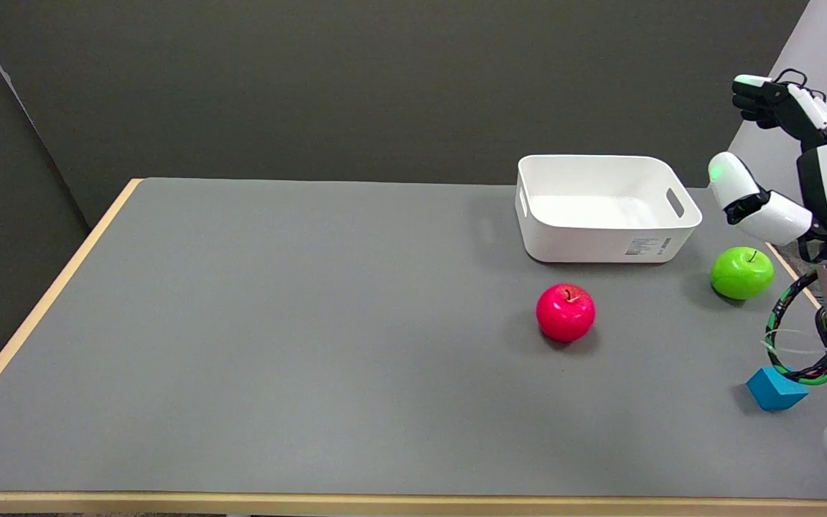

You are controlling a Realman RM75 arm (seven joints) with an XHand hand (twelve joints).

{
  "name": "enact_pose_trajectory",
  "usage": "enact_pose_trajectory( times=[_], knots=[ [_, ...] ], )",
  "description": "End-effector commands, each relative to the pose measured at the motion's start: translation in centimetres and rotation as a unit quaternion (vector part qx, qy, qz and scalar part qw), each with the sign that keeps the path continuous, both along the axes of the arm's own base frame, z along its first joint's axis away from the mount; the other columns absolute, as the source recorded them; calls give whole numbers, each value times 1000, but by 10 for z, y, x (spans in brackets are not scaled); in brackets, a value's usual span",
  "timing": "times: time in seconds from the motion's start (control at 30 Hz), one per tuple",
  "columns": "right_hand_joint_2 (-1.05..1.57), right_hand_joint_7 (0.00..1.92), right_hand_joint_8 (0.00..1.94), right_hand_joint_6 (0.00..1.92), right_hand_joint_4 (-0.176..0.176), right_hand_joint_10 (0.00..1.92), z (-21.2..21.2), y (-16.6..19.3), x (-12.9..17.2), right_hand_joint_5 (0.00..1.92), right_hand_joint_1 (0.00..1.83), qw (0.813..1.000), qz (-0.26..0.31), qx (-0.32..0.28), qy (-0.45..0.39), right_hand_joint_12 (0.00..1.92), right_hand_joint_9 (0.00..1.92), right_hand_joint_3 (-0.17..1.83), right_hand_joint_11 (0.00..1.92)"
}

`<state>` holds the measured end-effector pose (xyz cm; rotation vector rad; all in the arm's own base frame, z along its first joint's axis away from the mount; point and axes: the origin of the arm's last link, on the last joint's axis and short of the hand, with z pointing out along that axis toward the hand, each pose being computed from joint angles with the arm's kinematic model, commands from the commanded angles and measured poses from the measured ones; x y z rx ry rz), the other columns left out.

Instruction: Pick up the red apple.

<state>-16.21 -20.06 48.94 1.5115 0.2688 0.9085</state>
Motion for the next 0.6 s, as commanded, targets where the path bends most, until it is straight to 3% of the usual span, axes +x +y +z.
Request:
enact_pose_trajectory(
  times=[0.03,0.33,0.6],
  knots=[
    [748,467,482,572,75,955,0,15,16,310,299,998,-49,11,27,1392,363,829,234],
    [755,473,491,583,75,963,10,20,26,315,294,989,-143,-10,44,1409,369,825,250],
    [758,476,495,593,78,955,22,-4,53,319,277,962,-251,-55,96,1413,374,825,254]
  ],
)
